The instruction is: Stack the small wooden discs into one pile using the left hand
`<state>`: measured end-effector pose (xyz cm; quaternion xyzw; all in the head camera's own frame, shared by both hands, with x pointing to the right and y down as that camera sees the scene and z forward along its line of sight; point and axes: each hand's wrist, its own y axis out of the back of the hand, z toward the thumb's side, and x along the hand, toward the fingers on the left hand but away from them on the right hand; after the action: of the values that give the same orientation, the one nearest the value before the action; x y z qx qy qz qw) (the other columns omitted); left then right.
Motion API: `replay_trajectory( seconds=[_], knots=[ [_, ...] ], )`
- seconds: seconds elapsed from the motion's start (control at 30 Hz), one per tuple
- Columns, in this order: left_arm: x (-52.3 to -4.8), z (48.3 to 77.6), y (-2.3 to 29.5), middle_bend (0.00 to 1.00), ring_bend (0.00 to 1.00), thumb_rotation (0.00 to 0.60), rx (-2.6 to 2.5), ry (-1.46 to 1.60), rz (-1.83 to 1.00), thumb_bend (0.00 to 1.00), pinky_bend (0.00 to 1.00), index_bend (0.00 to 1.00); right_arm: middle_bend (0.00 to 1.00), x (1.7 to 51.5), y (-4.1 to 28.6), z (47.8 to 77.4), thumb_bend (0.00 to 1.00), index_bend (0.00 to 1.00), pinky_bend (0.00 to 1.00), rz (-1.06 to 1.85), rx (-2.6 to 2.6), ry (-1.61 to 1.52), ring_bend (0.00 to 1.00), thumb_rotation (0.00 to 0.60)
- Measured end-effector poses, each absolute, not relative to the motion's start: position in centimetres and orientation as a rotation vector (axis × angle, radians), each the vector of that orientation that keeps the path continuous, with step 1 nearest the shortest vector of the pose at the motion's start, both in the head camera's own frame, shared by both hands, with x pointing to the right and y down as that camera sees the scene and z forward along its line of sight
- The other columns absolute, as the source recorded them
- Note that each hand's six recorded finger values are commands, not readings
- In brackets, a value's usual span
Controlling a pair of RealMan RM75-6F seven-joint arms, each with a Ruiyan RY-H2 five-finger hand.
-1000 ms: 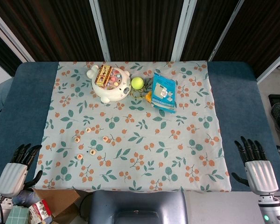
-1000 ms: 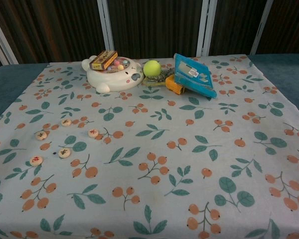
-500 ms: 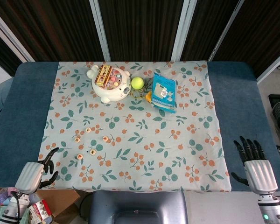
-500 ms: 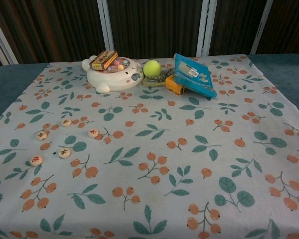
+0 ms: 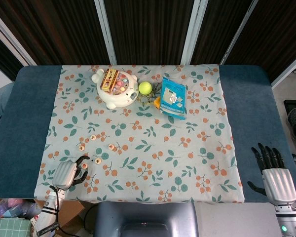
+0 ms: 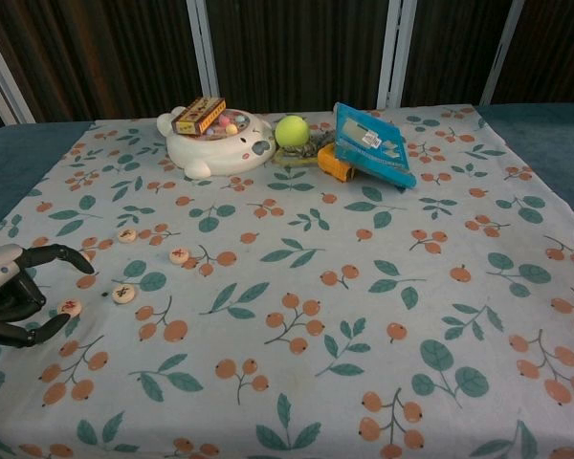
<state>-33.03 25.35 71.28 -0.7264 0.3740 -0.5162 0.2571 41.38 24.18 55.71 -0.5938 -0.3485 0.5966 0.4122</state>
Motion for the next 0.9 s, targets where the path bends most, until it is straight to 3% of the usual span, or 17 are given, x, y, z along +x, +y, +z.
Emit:
replay_trajectory(
  seconds=[0.9],
  knots=[
    [-34.4, 73.3, 25.6, 1.0, 1.0, 0.6, -1.916, 0.982, -1.484, 0.4, 1.0, 0.42, 0.0, 41.6, 24.2, 55.4, 0.12, 0.0, 0.0, 1.498, -1.488, -0.889, 0.0, 0.6]
  ],
)
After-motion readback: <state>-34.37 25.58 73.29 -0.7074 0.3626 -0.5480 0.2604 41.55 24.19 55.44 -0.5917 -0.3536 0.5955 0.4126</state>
